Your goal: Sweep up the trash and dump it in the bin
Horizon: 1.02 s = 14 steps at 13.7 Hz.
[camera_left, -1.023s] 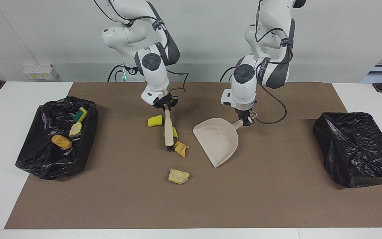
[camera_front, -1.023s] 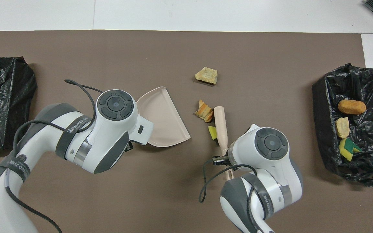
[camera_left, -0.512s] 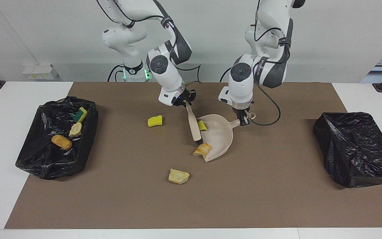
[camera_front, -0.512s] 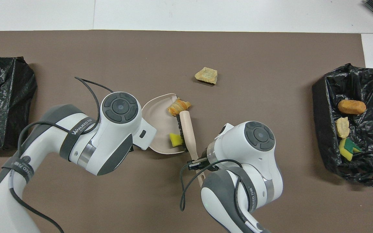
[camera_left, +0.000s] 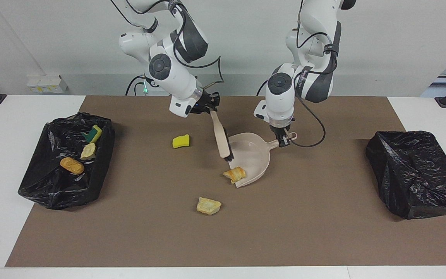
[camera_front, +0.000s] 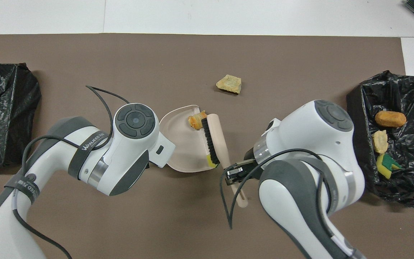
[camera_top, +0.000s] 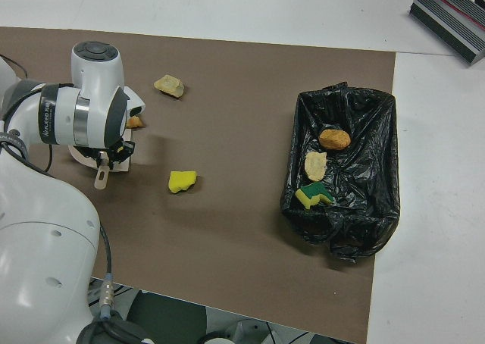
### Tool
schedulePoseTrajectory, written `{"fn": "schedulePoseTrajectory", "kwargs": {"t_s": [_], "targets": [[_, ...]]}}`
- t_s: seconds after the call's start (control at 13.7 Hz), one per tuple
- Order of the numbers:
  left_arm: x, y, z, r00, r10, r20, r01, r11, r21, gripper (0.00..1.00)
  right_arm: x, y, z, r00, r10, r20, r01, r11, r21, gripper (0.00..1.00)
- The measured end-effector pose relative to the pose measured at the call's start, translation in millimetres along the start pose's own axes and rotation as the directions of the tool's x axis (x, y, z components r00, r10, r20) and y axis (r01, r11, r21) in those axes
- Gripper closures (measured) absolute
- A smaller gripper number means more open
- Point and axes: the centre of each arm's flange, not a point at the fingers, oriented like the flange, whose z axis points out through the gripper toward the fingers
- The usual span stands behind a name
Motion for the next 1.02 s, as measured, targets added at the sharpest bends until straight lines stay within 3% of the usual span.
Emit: {"fn": "schedulePoseTrajectory", "kwargs": {"t_s": [0.37,0.73,0.88,1.02], "targets": [[0.0,-0.1,0.0,1.0,0.0,0.0,0.0,1.0,0.0,0.68,6.6,39.2,-5.6,0.999,-0.045,-0.021,0.038,0.961,-0.273,0.74],[0.0,0.0,0.3,1.0,0.0,0.0,0.0,1.0,0.0,0.68,-21.0,120.4,4.4,0.999,0.029,0.044,-0.012,0.941,-0.337,0.74],[0.0,0.1,0.4,1.0,0.001,0.0,-0.001,1.0,0.0,0.68,-38.7,146.5,5.5,0.997,0.072,0.026,-0.059,0.942,-0.331,0.74],[0.4,0.7,0.6,1.0,0.003,0.001,-0.003,1.0,-0.001,0.68,-61.2,167.5,19.5,0.995,0.092,-0.033,-0.098,0.94,-0.326,0.74]]}}
